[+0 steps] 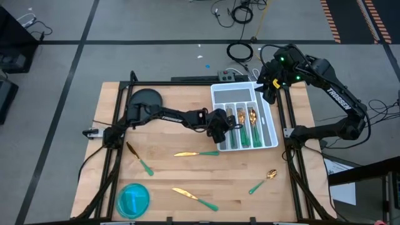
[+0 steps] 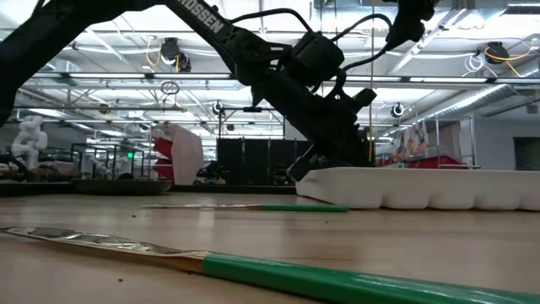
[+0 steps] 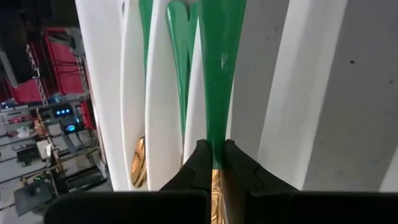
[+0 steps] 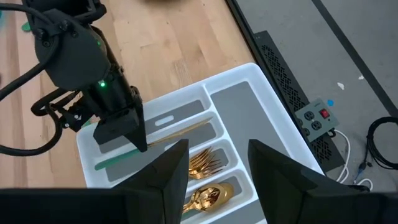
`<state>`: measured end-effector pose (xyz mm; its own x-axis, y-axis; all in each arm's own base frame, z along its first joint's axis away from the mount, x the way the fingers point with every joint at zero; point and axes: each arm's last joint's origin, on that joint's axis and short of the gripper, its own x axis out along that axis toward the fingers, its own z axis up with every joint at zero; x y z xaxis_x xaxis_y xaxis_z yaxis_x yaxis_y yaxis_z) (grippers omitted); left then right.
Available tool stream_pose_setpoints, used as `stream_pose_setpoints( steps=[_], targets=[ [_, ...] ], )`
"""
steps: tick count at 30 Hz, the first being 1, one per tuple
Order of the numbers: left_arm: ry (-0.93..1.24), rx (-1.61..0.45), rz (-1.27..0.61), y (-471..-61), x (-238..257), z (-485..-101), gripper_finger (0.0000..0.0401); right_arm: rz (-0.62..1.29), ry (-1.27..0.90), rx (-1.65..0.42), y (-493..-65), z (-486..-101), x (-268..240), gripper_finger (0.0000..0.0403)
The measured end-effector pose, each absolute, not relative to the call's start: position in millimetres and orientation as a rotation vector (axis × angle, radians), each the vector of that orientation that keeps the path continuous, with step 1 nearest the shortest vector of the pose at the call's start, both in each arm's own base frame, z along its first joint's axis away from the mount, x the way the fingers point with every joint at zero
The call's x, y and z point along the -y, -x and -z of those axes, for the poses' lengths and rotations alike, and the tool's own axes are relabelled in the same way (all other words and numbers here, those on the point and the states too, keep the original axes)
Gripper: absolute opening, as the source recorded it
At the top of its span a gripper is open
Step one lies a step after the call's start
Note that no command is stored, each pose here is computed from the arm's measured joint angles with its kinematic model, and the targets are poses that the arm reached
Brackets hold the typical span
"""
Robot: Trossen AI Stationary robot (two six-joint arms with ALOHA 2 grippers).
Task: Sort silverware
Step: Put the green knife into the white silverware organizer, then adjust the white silverware organizer
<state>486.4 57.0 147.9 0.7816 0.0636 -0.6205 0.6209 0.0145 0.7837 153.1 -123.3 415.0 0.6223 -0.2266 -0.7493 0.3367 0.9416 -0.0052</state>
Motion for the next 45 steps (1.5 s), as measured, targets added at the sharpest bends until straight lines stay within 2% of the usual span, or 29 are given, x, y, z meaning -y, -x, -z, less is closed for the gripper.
stream_pose_setpoints(
  steps=[6,14,33,36,39,42,45],
  targets=[
    [-1.503,-0.551,0.499,-486.4,-55.6,-147.7,0.0013,0.322,-0.134,-0.84,-153.1,-415.0,123.3,0.016],
    [-1.501,-0.549,0.508,-486.0,-55.5,-147.3,0.0058,0.32,-0.131,-0.841,-153.1,-415.0,123.3,0.016],
    [-1.499,-0.541,0.503,-486.6,-55.0,-147.9,0.0065,0.32,-0.13,-0.841,-153.1,-415.0,123.2,0.016],
    [-1.543,-0.54,0.398,-490.9,-52.4,-154.9,0.0065,0.32,-0.131,-0.841,-153.1,-415.0,123.2,0.016],
    [-1.529,-0.481,0.171,-496.6,-50.9,-182.1,0.0066,0.319,-0.128,-0.842,-153.1,-415.0,123.3,0.016],
    [-1.423,-0.441,-0.065,-498.6,-53.5,-225.5,0.0066,0.324,-0.125,-0.844,-152.9,-415.0,123.5,0.016],
    [-1.218,-0.478,-0.331,-493.5,-64.6,-265.4,0.0066,0.371,-0.104,-0.863,-151.3,-414.8,125.8,0.016]
  ],
)
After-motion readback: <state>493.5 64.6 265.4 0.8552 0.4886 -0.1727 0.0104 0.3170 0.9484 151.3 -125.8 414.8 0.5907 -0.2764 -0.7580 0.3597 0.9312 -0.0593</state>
